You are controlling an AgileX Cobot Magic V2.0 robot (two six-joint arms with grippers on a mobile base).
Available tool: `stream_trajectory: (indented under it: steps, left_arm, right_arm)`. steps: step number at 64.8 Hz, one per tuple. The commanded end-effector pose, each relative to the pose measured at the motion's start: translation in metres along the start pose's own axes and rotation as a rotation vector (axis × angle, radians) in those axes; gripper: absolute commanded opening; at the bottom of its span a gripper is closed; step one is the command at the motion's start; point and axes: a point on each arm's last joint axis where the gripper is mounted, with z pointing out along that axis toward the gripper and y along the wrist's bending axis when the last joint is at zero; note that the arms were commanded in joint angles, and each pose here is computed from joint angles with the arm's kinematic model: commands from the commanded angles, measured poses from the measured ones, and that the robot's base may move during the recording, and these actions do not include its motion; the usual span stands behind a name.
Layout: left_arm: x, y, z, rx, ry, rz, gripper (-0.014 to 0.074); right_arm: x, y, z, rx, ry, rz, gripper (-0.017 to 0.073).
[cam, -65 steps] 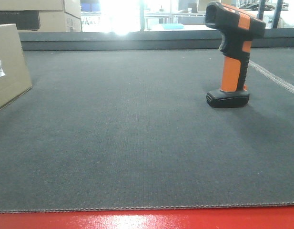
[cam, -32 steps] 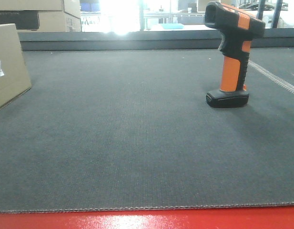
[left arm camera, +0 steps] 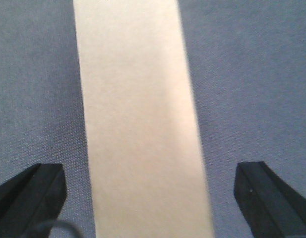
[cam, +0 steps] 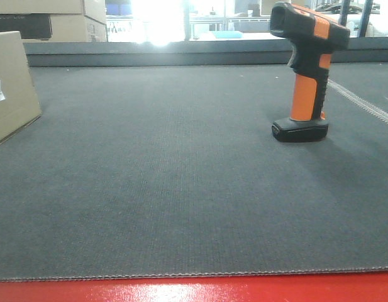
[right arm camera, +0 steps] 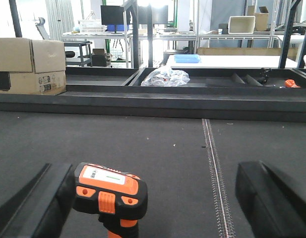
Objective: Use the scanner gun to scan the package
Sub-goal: 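Grasp the small tan box with the left gripper and lift it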
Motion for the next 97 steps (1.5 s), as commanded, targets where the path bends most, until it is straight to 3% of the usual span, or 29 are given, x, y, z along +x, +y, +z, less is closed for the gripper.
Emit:
stream_trajectory:
  steps: [1,12,28,35,49,60,68,86,97]
  left_arm:
    - [-0.001,0.006,0.007,-0.002,0.000,-0.012,0.0589]
    - [0.001,0.014,0.023,0.001,0.037,-0.033,0.0589]
    - [0.002,0.011,0.029,0.031,0.060,-0.047,0.0551]
    - [0.002,0.011,0.028,0.037,0.058,-0.051,0.0394]
    - [0.002,0.010,0.014,0.030,0.029,-0.049,-0.0110]
    - [0.004,0.006,-0.012,0.050,0.002,-0.057,-0.0111]
    - [0.005,-0.008,-0.035,0.172,-0.037,-0.108,-0.0111]
    - [0.004,-0.043,-0.079,0.560,-0.142,-0.227,-0.0111]
    - [0.015,-0.055,-0.081,0.674,-0.131,-0.281,-0.0111]
  right_arm:
    - [-0.004,0.000,0.001,-0.001,-0.015,-0.009,0.0561]
    - [-0.004,0.000,0.001,-0.001,-0.015,-0.009,0.0561]
    - [-0.004,0.000,0.001,-0.001,-0.017,-0.009,0.0561]
    - [-0.004,0.000,0.001,-0.001,-0.019,-0.009,0.0561]
    - [-0.004,0.000,0.001,-0.001,-0.019,-0.009,0.0561]
    - [-0.004,0.000,0.001,-0.001,-0.019,-0.009,0.0561]
    - [-0.002,0.000,0.001,-0.001,-0.002,-0.009,0.0561]
    - [0.011,0.013,-0.001,-0.086,0.127,0.004,0.0561]
    - [0.024,0.028,0.002,-0.183,0.174,0.007,0.0561]
